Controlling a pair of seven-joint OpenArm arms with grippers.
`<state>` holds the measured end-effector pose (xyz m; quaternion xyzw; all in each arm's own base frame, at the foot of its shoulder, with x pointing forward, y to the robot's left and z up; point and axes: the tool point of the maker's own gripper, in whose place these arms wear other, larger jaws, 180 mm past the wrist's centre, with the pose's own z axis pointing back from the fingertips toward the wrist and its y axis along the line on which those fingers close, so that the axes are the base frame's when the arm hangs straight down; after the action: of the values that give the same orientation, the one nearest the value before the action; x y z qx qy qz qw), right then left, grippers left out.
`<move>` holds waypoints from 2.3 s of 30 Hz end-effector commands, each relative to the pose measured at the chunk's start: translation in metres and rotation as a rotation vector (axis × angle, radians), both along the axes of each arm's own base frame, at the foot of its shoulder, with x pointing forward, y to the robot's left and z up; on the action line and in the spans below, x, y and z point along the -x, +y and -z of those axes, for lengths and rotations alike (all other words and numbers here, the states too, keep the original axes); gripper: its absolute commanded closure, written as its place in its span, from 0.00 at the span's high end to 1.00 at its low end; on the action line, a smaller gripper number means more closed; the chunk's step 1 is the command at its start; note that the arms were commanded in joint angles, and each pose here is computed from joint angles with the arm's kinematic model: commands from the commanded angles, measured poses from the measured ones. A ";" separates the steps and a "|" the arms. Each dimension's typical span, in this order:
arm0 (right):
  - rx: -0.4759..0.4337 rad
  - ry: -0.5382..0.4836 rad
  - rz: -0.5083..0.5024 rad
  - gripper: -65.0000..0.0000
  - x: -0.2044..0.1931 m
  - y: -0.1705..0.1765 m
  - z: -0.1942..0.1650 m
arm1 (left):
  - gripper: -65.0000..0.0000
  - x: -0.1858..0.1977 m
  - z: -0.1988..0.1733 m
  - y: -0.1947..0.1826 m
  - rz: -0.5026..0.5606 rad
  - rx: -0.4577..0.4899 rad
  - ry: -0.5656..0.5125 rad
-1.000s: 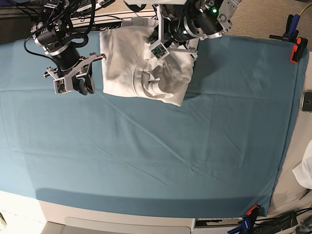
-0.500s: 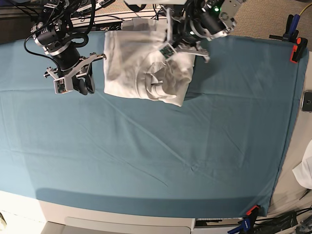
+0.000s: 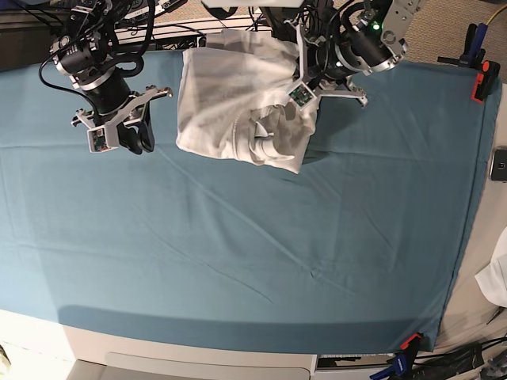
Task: Fold the T-shirt properly
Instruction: 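Press and smooth the folded bundle with the left gripper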
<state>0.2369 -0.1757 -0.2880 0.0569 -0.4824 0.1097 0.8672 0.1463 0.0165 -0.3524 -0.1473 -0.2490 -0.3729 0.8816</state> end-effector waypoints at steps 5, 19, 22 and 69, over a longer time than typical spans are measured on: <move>-0.005 -0.045 -0.008 0.18 -0.004 0.002 -0.011 | 0.00 0.014 -0.019 0.002 0.053 0.010 -0.033; -0.007 -0.047 -0.009 0.19 -0.004 0.002 -0.011 | 0.10 0.016 -0.018 0.008 0.050 -0.015 -0.060; -0.003 -0.043 -0.008 0.27 -0.004 0.001 -0.010 | 0.26 0.012 -0.017 0.012 0.032 -0.035 -0.078; -0.500 0.245 -0.217 0.09 -0.033 0.020 0.049 | 0.47 0.029 0.014 0.042 -0.232 -0.142 -0.009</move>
<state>0.2602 -0.1553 -0.3522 0.3289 -0.3491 0.0669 0.8749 0.1144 0.0577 -0.3716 -0.0542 -0.2297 -0.2869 0.9284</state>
